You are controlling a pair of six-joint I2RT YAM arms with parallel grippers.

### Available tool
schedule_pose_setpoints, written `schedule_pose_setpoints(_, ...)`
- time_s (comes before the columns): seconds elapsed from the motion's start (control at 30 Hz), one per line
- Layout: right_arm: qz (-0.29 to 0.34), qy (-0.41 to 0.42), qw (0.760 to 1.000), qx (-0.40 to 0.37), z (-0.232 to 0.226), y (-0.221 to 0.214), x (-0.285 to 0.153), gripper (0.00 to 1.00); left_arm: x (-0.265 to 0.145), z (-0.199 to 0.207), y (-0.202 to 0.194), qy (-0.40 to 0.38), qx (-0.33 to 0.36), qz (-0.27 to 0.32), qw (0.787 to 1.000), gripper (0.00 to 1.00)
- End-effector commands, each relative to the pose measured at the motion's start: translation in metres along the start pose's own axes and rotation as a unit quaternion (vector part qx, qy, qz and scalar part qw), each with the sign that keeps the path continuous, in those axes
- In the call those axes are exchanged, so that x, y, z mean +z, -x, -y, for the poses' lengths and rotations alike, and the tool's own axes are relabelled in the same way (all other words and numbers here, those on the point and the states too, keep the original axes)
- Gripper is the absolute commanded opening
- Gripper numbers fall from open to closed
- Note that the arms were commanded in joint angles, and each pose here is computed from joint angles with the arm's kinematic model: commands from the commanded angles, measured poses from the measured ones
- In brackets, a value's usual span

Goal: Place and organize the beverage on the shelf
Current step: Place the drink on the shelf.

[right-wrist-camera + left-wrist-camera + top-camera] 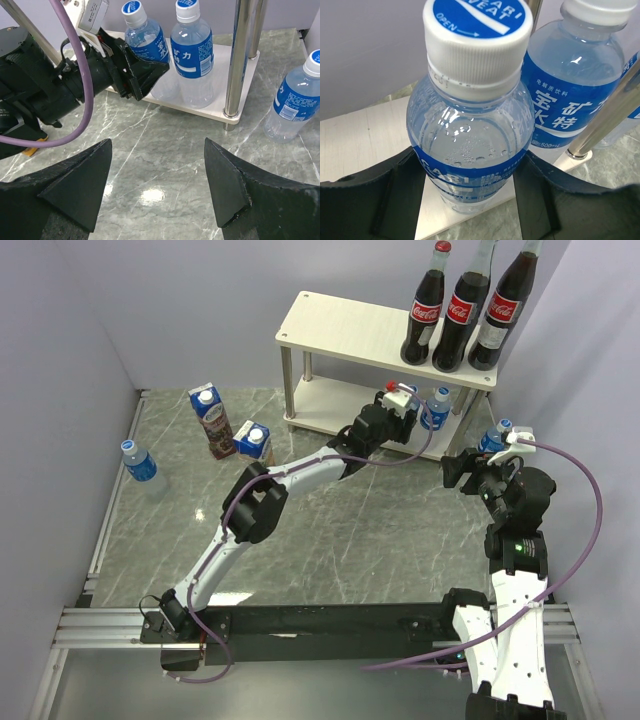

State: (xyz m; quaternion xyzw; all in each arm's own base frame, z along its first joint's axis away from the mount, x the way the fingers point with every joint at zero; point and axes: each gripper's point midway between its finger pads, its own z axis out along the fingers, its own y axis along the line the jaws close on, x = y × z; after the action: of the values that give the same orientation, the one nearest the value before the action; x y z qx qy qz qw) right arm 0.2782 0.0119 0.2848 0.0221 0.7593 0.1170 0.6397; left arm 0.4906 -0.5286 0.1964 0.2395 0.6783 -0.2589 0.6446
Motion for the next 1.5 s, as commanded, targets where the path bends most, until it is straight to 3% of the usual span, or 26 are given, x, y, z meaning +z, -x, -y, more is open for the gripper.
schedule_pose_setpoints(0.0,0.016,-0.003,1.000,0.000,0.002,0.008,0.002,0.80,-0.020,0.005,0.129,-0.001,-0.015,0.127,0.992,0.59)
schedule_pose_setpoints(0.17,0.015,-0.003,1.000,0.000,0.002,0.007,0.002,0.80,-0.018,0.005,0.127,0.000,-0.019,0.124,0.992,0.73)
schedule_pose_setpoints(0.53,0.015,-0.004,1.000,0.000,0.002,0.007,0.002,0.80,-0.007,-0.001,0.113,0.015,-0.017,0.117,0.993,0.78)
schedule_pose_setpoints(0.9,0.016,-0.006,1.000,0.000,0.003,0.008,0.002,0.80,-0.007,-0.005,0.114,0.013,-0.008,0.118,0.993,0.63)
schedule_pose_setpoints(1.47,0.018,-0.010,1.000,-0.001,0.004,0.009,0.002,0.80,0.004,-0.015,0.110,0.013,0.005,0.125,0.992,0.58)
